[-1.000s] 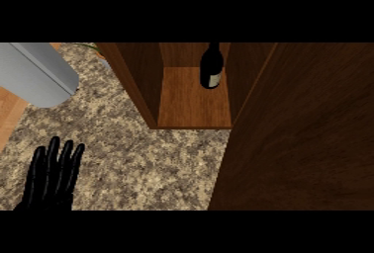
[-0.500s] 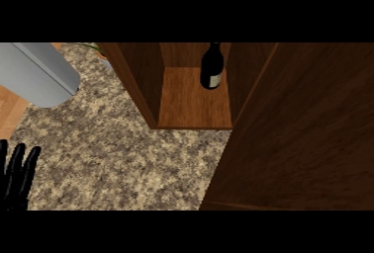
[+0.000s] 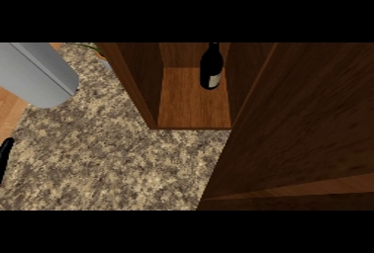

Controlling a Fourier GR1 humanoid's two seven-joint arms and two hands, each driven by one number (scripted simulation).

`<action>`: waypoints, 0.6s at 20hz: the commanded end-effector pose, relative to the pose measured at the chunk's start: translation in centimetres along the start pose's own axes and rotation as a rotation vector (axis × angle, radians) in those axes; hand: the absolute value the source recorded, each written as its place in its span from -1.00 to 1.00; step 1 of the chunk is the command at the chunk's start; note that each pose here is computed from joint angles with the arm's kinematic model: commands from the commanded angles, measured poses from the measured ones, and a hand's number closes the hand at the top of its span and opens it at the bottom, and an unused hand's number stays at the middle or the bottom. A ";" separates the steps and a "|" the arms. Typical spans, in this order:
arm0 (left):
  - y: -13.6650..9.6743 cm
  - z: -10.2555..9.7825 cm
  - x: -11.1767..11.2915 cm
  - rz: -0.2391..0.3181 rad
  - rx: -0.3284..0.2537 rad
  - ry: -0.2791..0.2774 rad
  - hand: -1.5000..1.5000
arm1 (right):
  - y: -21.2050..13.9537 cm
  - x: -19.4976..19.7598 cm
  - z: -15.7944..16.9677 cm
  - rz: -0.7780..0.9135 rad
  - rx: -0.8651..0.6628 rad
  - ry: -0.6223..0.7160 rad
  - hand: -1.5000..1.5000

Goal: Pick up the wine, place it into the cabinet and close the cabinet

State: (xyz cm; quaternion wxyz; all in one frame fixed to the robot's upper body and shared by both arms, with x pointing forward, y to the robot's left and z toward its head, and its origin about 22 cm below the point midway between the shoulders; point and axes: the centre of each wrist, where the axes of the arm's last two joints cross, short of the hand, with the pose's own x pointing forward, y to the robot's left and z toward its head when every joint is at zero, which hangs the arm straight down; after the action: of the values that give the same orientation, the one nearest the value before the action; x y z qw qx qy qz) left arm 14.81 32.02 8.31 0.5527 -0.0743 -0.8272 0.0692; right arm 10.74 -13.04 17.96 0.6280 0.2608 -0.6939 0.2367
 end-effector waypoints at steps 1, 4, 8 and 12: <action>0.8 -0.4 -0.1 0.009 -0.008 0.002 -1.00 | 4.0 1.2 -0.3 -0.005 0.142 -0.093 1.00; 1.2 -0.2 -0.2 -0.010 -0.014 0.023 -1.00 | 4.6 1.1 -1.0 0.023 0.114 -0.103 1.00; 1.7 -1.6 0.8 0.046 -0.030 0.016 -1.00 | 5.9 0.1 -3.3 0.074 0.102 -0.129 1.00; 1.0 -1.8 1.4 0.071 -0.057 0.018 -1.00 | 5.3 0.8 -5.5 0.111 0.025 -0.139 1.00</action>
State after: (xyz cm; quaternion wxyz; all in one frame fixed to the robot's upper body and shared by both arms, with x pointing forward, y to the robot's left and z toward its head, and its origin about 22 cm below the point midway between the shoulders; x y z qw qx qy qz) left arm 15.97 33.67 9.60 0.5564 -0.1021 -0.8221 0.0644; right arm 11.06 -10.02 18.75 0.5877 0.2147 -0.7398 0.2474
